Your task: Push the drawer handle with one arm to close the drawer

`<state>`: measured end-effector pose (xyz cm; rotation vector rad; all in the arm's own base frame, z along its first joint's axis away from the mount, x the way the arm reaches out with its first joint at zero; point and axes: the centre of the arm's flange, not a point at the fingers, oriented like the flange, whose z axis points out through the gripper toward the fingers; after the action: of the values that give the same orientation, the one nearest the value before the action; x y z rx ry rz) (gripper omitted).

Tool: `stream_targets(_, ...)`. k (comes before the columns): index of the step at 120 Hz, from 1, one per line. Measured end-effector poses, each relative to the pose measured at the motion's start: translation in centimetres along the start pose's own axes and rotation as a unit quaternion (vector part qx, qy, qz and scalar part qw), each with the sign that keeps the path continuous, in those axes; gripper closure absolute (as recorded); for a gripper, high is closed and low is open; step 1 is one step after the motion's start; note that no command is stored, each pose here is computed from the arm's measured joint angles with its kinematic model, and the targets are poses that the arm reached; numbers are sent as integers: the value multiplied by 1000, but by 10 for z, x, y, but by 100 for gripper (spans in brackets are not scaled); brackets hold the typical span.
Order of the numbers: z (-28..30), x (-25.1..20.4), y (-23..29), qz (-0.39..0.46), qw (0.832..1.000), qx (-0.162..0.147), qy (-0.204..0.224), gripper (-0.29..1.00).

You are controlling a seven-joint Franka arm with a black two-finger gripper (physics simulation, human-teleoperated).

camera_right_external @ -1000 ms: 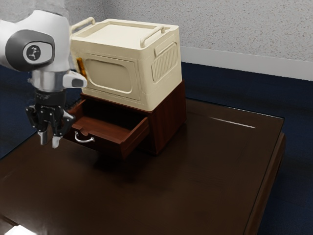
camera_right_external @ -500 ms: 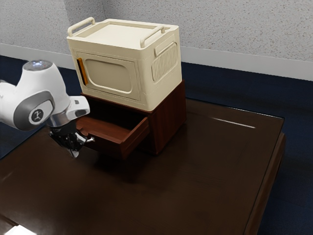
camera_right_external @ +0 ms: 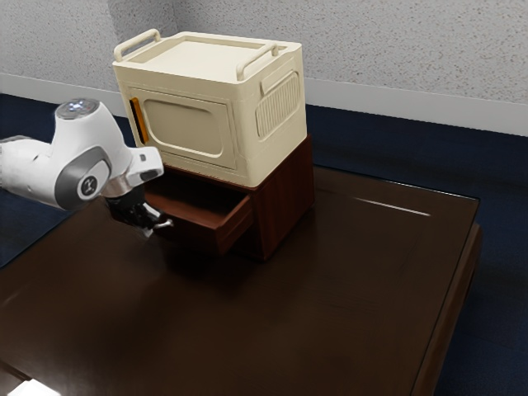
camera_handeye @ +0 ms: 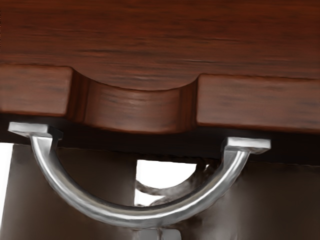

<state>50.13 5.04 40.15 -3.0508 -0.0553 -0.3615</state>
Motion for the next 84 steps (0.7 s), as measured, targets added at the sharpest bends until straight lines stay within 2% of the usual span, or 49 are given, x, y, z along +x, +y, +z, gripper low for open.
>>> stream_targets(29, 16, 52, -4, 25, 1000, -3, 14, 79)
stream_targets(84, 29, 110, 0, 63, 997, -4, 36, 79)
